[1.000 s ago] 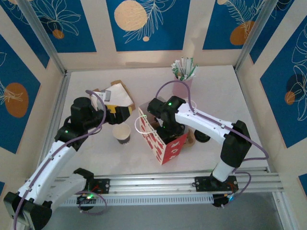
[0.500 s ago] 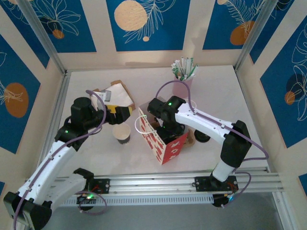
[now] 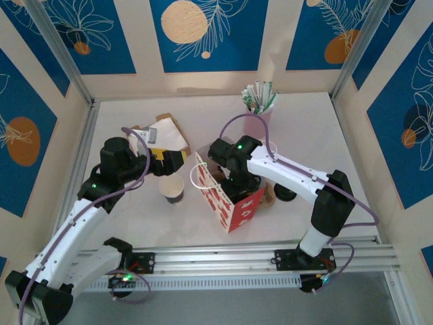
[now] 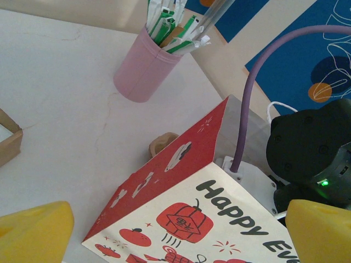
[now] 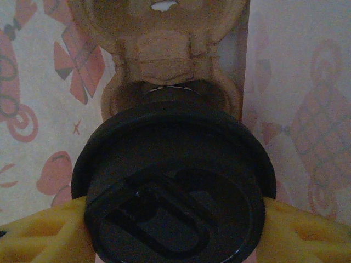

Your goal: Pack the takeout coffee

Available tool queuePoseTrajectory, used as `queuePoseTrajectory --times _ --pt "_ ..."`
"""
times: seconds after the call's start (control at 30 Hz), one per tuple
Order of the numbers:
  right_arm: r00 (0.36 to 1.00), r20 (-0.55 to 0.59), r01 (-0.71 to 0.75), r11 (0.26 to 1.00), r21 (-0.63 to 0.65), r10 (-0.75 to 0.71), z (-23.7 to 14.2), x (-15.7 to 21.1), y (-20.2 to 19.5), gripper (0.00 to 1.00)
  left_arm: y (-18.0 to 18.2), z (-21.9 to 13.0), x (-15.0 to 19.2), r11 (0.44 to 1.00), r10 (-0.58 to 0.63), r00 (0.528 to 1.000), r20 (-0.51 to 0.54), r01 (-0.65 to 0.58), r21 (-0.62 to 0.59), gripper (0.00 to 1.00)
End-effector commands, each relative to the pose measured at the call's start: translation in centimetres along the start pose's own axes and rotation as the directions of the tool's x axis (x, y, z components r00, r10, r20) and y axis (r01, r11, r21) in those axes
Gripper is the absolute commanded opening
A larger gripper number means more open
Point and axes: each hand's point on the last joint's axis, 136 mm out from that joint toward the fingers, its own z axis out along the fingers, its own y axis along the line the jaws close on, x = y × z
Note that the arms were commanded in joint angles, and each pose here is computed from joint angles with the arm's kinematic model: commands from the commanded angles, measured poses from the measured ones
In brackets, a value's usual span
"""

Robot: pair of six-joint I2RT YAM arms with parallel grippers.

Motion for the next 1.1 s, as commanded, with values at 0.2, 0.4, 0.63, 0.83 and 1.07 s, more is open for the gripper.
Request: queuePoseTrajectory --times 0.2,0.4,0.63,0.83,1.07 --pt "0.998 -0.060 0.012 0.999 -0.037 -0.014 1.8 0.2 0.6 0.58 -1.2 0.0 -1.1 0.998 0.048 0.998 0.028 -0.049 0.035 0.99" --pt "0.997 -0.075 0.007 0.999 -0.043 -0.010 2.5 0.1 0.5 0.58 -1.2 0.1 -1.1 0.998 0.050 0.998 0.025 -0.051 0.032 0.99" --pt "0.997 -0.080 0.002 0.999 -0.050 -0.006 2.8 0.0 0.5 0.58 -1.0 0.1 -1.0 0.998 0.048 0.999 0.024 -0.049 0.029 0.99" --pt "0.997 -0.076 0.002 0.999 -0.052 -0.006 2.7 0.0 0.5 0.58 -1.1 0.2 -1.0 0.998 0.048 0.999 0.024 -0.048 0.029 0.99" --pt "0.997 -0.079 0.002 0.999 -0.051 -0.006 2.8 0.1 0.4 0.58 -0.9 0.2 -0.9 0.999 0.046 0.999 0.023 -0.046 0.028 0.99"
